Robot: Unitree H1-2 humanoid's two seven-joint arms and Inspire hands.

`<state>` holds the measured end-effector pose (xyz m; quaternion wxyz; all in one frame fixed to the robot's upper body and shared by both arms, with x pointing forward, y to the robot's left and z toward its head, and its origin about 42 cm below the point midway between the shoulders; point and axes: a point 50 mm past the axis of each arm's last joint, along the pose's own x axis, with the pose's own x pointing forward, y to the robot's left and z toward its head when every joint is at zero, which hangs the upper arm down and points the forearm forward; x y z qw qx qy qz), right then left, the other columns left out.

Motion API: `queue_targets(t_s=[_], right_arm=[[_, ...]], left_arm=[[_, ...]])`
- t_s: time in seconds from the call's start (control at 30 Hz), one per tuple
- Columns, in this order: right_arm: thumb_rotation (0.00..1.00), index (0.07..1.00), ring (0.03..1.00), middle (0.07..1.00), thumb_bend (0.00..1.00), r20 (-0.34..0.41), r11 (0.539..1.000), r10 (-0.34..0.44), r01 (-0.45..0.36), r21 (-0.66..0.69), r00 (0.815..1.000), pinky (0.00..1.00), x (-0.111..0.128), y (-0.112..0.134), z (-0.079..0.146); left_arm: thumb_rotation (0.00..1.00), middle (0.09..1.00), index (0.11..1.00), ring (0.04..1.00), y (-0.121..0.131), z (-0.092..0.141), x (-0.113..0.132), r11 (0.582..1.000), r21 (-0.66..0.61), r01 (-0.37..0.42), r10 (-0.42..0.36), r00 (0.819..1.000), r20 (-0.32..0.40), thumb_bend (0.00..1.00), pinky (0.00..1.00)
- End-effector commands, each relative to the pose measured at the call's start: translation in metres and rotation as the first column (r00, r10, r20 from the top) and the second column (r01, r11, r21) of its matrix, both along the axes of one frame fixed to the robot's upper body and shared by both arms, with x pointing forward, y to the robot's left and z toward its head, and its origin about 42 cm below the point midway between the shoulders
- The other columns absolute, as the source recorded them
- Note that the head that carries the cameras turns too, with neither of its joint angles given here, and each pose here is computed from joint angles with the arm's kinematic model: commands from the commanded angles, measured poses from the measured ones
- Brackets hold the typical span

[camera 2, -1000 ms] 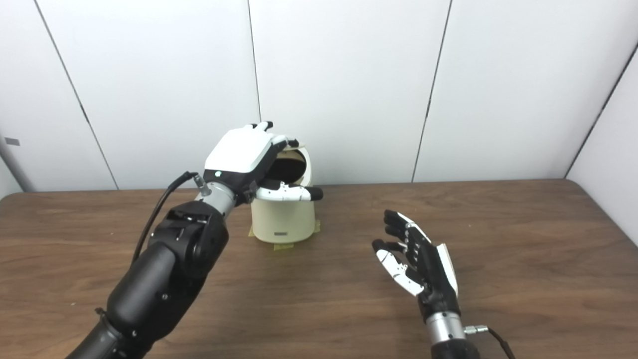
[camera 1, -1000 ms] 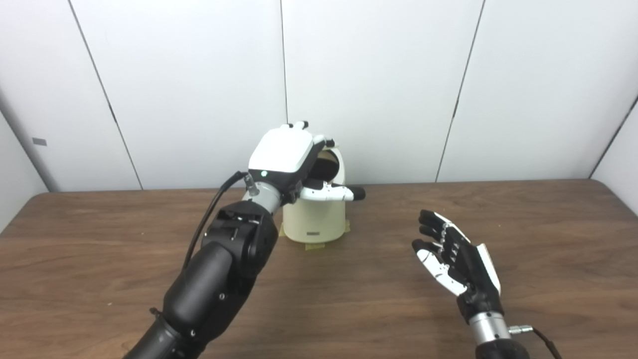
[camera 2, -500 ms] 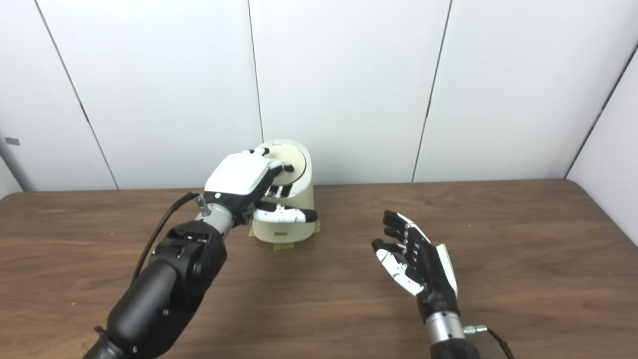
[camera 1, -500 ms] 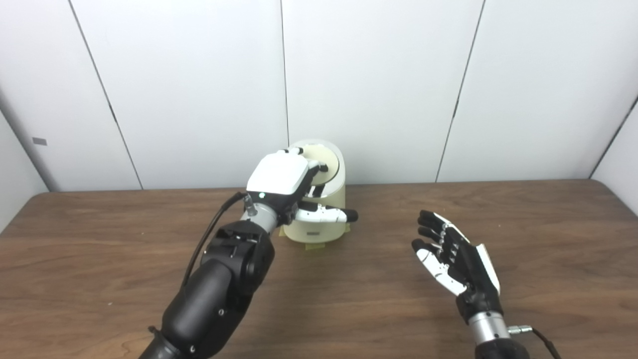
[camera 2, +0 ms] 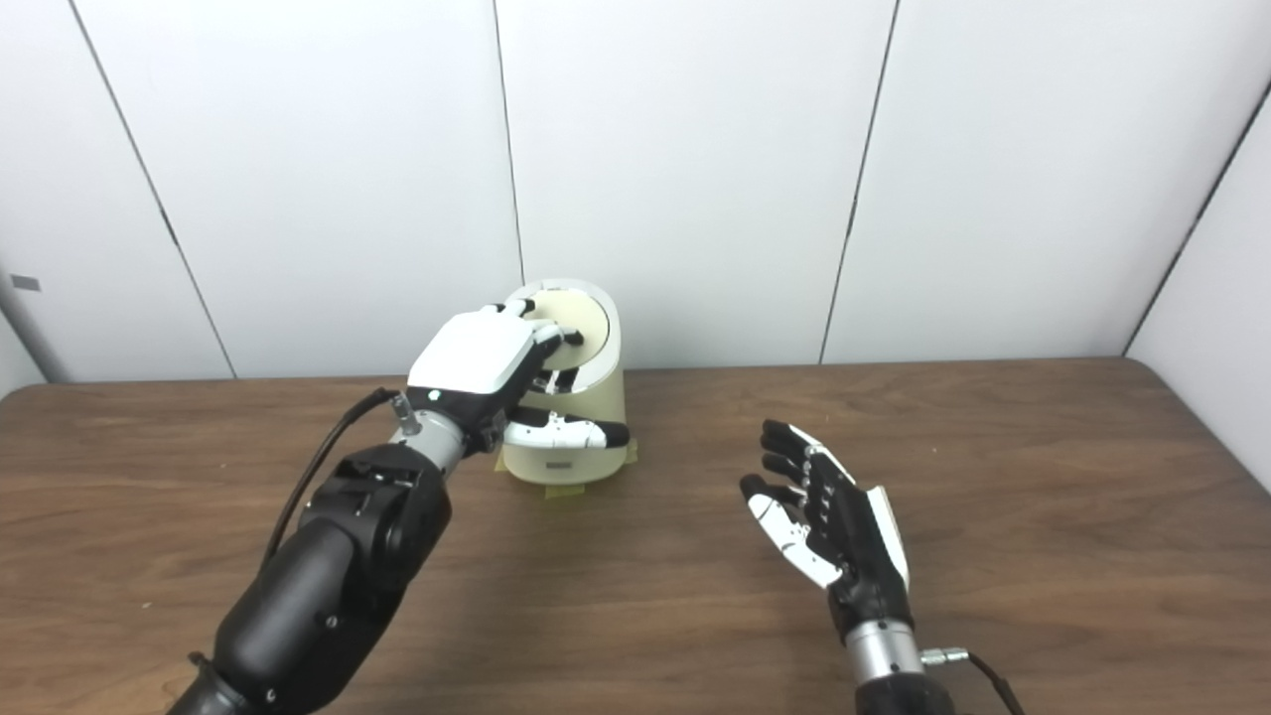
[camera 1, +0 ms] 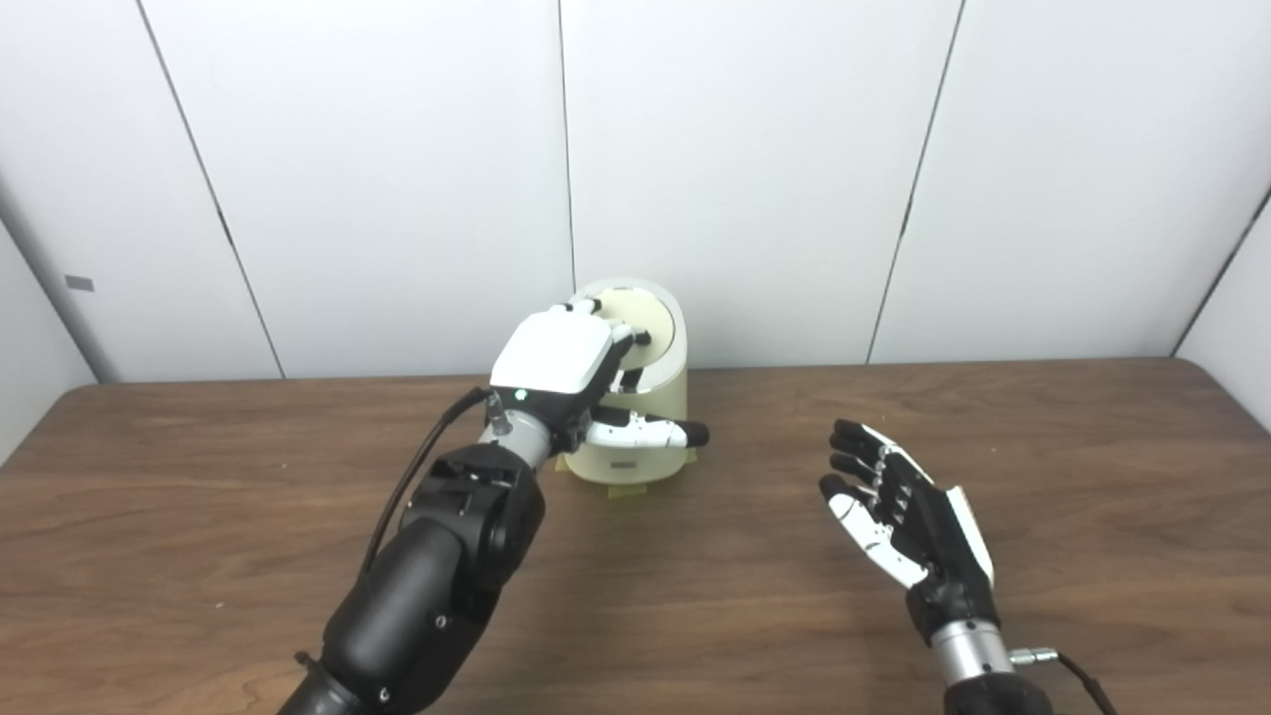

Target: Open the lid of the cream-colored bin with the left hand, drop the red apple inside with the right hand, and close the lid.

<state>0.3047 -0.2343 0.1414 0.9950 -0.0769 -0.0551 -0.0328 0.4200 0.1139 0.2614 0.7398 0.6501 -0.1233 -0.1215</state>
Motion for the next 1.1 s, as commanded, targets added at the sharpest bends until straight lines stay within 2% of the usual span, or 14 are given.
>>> queue_targets(t_s=[0.0, 0.43, 0.73, 0.9, 1.07], right_arm=[[0.4, 0.802, 0.814, 0.824, 0.16, 0.089, 1.0, 0.013, -0.013, 0.003, 0.996, 0.72, 0.007, 0.005, 0.022], [0.4, 0.794, 0.805, 0.814, 0.16, 0.076, 1.0, 0.011, -0.009, -0.024, 0.997, 0.71, 0.01, 0.007, 0.02], [0.39, 0.801, 0.811, 0.822, 0.17, 0.075, 1.0, 0.014, -0.013, -0.011, 0.997, 0.72, 0.009, 0.007, 0.02], [0.4, 0.804, 0.815, 0.823, 0.17, 0.072, 1.0, 0.016, -0.015, -0.014, 0.997, 0.73, 0.009, 0.006, 0.02], [0.4, 0.803, 0.812, 0.822, 0.17, 0.067, 1.0, 0.016, -0.014, -0.021, 0.998, 0.73, 0.008, 0.006, 0.02]], left_arm=[[0.94, 0.877, 0.858, 0.99, 0.013, 0.002, 0.01, 0.998, 0.031, -0.047, 0.047, 0.999, -0.01, 0.98, 1.0], [0.92, 0.857, 0.839, 0.978, 0.022, -0.005, 0.015, 0.995, 0.081, -0.061, 0.064, 0.997, -0.044, 0.99, 1.0], [0.9, 0.854, 0.835, 0.977, 0.022, -0.01, 0.013, 0.995, 0.07, -0.067, 0.072, 0.994, -0.078, 0.99, 1.0], [0.9, 0.879, 0.869, 0.984, 0.023, -0.008, 0.01, 0.998, 0.01, -0.058, 0.058, 0.998, -0.006, 0.96, 1.0], [0.92, 0.953, 0.937, 1.0, 0.023, -0.005, 0.005, 0.998, -0.042, -0.043, 0.044, 0.998, 0.037, 0.92, 1.0]])
